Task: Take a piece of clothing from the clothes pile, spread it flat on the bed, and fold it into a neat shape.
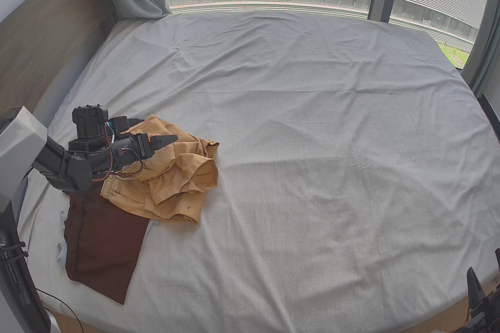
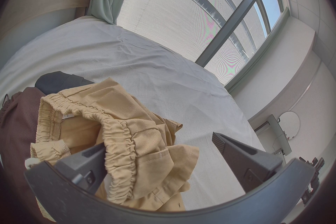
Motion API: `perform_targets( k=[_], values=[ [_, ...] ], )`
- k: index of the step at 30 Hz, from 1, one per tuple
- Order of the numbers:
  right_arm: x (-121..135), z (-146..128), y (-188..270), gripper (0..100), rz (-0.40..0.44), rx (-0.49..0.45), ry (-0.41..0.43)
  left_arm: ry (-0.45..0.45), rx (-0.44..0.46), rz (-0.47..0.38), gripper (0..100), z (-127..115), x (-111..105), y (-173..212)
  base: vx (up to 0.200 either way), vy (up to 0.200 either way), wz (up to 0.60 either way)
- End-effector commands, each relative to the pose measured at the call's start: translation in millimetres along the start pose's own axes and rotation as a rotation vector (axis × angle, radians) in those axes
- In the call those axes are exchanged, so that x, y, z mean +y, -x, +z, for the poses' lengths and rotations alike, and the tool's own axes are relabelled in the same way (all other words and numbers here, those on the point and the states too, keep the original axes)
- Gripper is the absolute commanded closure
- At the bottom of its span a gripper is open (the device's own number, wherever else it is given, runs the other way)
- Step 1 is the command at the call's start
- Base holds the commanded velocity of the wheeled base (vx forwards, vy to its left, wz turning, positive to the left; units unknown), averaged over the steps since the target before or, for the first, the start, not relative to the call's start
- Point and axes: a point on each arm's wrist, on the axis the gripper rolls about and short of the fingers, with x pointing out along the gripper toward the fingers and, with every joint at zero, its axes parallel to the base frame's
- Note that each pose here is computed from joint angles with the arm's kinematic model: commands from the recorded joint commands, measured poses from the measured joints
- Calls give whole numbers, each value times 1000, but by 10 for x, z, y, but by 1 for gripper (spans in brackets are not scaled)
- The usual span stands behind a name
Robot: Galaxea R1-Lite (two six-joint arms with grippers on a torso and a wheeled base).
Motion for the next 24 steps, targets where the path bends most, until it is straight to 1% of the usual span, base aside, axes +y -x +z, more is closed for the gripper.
perform_targets(
  k=[1,2,3,11,16,21,22,23,24],
  values=[
    [0,-48,-2,0,0,3,0,3,5,0,0,-25,33,-51,0,0,0],
    [0,-48,-2,0,0,3,0,3,6,2,0,-33,41,-62,0,0,0],
    [0,-46,-2,0,2,1,0,5,8,4,100,-50,56,-78,0,0,0],
    [0,-46,-2,0,2,1,0,3,-5,7,100,-63,85,-119,0,0,0],
    [0,-46,-2,0,2,1,0,24,-12,2,100,-50,53,-84,0,0,0],
    [0,-46,-2,0,2,1,0,69,-76,-59,100,100,-286,250,0,0,0],
    [0,-46,-2,0,2,1,0,69,-76,-59,100,100,-286,250,0,0,0],
    [0,-46,-2,0,0,1,0,106,-102,-93,100,150,-432,375,0,0,0],
    [0,-48,-2,0,0,3,0,130,-114,-114,100,170,-503,433,0,0,0]
  ],
)
